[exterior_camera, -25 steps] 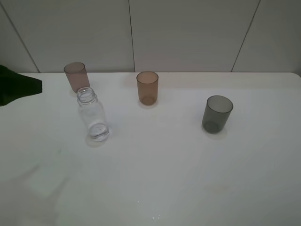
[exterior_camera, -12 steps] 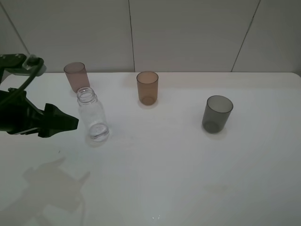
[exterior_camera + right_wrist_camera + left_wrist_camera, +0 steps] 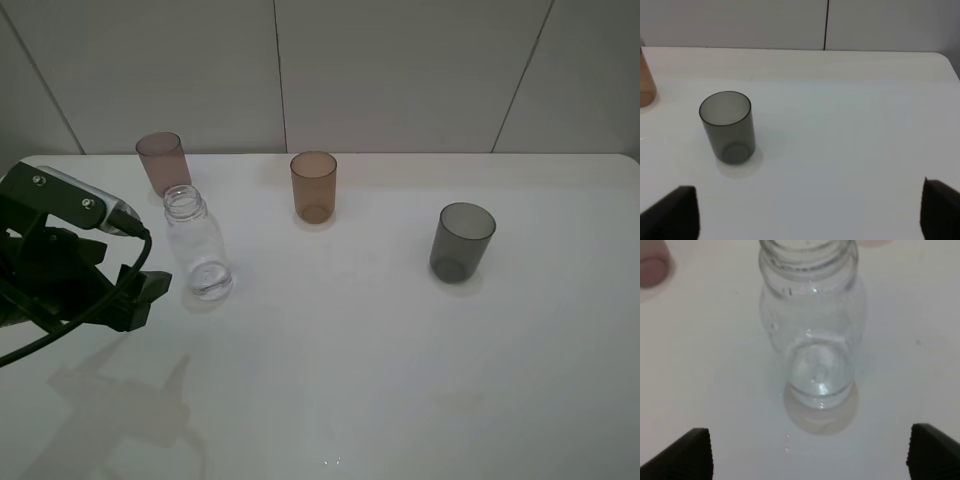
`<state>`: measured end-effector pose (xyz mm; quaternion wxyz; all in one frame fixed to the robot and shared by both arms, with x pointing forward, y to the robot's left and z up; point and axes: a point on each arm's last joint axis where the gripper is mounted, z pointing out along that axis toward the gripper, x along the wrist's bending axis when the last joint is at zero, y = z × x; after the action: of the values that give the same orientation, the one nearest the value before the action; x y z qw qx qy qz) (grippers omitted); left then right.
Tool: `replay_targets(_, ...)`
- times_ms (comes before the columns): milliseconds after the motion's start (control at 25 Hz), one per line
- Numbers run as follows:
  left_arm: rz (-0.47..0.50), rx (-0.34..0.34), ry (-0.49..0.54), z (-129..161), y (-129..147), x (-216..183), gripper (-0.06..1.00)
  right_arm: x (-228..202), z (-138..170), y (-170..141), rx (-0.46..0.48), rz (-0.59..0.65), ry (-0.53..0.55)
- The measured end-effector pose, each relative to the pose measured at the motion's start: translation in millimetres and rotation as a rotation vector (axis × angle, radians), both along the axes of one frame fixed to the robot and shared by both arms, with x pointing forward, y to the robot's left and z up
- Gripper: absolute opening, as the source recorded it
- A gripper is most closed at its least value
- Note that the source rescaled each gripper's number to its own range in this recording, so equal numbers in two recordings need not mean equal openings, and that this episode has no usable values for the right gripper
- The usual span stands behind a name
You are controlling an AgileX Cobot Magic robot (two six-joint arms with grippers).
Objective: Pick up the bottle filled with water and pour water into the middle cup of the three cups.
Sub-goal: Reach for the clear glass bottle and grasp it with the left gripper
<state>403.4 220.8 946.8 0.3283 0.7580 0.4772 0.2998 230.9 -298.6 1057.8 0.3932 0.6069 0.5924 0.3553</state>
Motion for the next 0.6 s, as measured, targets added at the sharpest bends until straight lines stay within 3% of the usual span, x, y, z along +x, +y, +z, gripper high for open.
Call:
replay_targets(80,0.025,0.001,-0.029,-0.4,-1.7,1.8,1.0,0.0,0.0,0.0,0.0,0.0,0.0)
replay_targets(480,0.073,-0.155,-0.083,-12.8,-15.9,17.2,1.0,0.0,0.0,0.5,0.005,0.003,0.0)
replay_targets(600,0.094,-0.154,-0.089,-21.3,-17.3,22.2,1.0,0.0,0.0,0.0,0.0,0.0,0.0)
